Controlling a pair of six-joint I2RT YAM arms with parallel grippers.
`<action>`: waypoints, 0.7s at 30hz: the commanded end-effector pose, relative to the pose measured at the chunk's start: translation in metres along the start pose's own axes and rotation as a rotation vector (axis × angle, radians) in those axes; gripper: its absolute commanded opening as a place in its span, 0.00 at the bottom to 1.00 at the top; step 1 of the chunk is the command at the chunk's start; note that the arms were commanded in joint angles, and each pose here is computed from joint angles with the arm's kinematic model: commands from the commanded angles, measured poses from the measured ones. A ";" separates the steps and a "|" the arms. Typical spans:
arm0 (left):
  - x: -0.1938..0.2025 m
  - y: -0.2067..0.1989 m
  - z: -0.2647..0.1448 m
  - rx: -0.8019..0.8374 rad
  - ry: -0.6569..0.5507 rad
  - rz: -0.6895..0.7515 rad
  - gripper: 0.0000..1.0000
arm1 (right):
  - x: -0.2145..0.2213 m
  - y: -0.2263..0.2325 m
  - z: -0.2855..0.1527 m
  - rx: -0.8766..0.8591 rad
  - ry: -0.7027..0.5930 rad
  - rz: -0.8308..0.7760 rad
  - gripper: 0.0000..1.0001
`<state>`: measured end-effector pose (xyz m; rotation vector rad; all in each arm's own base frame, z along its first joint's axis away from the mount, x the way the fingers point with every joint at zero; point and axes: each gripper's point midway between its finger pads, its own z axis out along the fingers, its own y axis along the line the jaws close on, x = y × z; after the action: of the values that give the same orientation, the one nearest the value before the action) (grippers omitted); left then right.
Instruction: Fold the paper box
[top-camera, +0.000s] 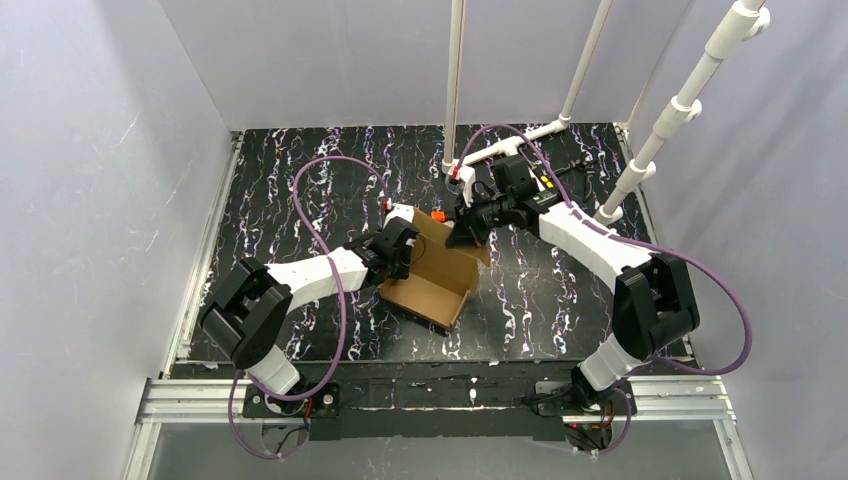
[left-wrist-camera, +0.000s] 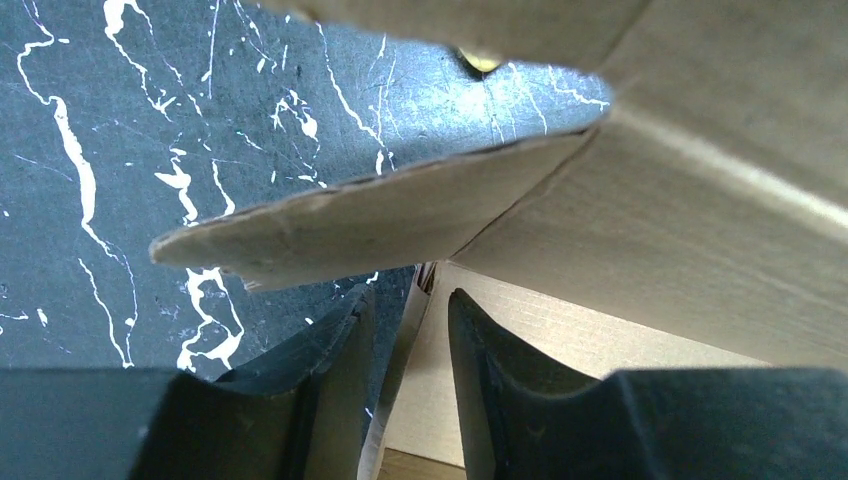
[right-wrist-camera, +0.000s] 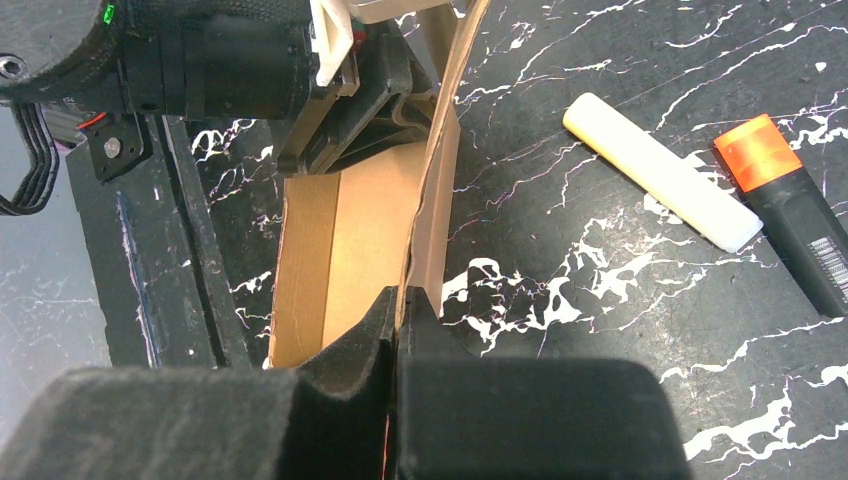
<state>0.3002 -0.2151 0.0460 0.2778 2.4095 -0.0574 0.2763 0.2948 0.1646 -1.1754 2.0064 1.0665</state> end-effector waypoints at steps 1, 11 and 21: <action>0.008 0.009 0.004 -0.041 0.021 0.022 0.31 | -0.017 0.017 -0.005 -0.045 -0.048 -0.057 0.04; 0.019 0.012 0.007 -0.050 0.042 0.028 0.00 | -0.017 0.017 -0.005 -0.045 -0.046 -0.061 0.04; -0.007 0.010 -0.025 -0.001 -0.036 -0.037 0.43 | -0.016 0.013 -0.006 -0.024 -0.036 -0.082 0.04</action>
<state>0.2974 -0.2145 0.0453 0.2802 2.4070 -0.0678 0.2772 0.2942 0.1637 -1.1788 2.0063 1.0543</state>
